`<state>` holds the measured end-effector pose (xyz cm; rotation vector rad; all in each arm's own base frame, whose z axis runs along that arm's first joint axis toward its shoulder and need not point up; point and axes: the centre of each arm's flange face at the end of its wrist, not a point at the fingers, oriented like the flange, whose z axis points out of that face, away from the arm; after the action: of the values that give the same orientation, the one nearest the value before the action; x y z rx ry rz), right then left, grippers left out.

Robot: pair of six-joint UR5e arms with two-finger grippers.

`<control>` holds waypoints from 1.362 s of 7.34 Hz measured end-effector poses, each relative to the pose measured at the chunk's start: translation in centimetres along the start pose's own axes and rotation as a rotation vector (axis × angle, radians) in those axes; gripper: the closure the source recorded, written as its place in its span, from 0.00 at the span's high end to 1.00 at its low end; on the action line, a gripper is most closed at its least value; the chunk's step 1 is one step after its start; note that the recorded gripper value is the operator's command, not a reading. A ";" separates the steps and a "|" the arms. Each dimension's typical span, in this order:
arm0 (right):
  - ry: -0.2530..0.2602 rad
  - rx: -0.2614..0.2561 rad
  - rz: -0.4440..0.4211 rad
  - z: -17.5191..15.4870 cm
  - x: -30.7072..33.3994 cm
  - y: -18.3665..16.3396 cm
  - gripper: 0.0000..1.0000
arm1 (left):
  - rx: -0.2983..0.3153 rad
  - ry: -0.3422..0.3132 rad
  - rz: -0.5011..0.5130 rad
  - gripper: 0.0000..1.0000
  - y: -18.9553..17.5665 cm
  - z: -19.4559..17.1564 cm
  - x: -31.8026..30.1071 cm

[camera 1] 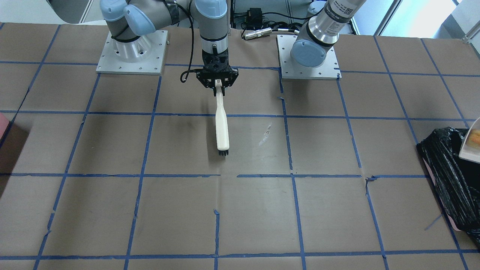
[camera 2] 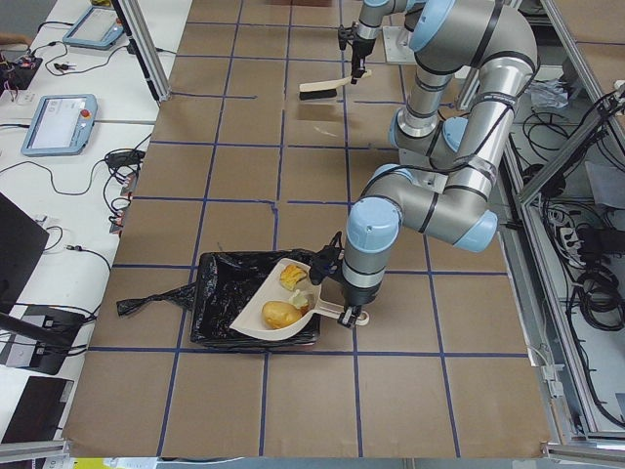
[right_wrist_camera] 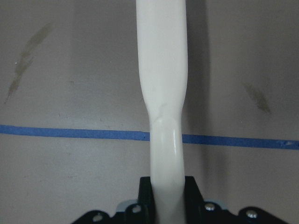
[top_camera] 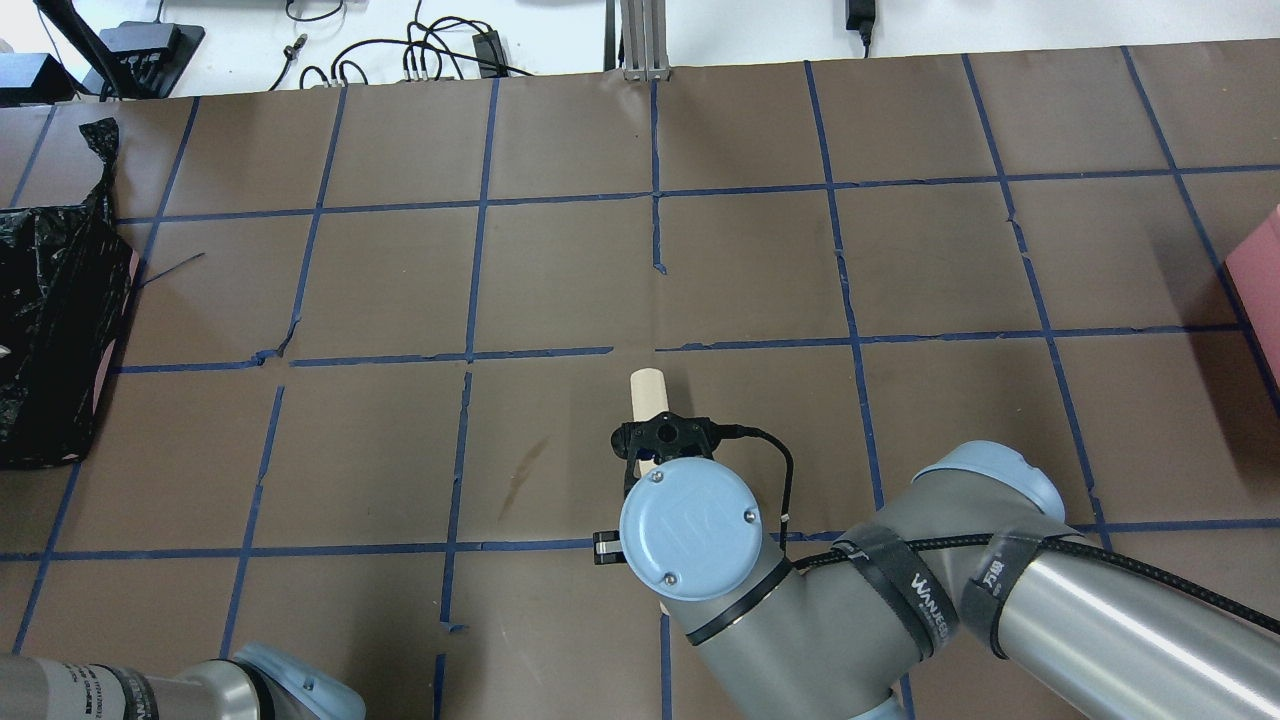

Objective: Sweep and dump trash in nearest bin
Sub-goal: 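Tip the dustpan to dump the scraps into the trash bag with the left gripper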

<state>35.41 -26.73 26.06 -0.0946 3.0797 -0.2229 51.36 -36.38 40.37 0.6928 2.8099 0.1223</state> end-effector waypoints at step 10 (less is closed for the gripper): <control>0.060 0.032 0.002 1.0 -1.0 5.8 0.13 | -0.338 -0.147 0.131 0.02 -4.8 -3.5 -0.2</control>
<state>36.09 -21.08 24.26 -0.0847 3.1345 -0.2797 48.49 -40.78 43.15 0.7658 2.5153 0.5331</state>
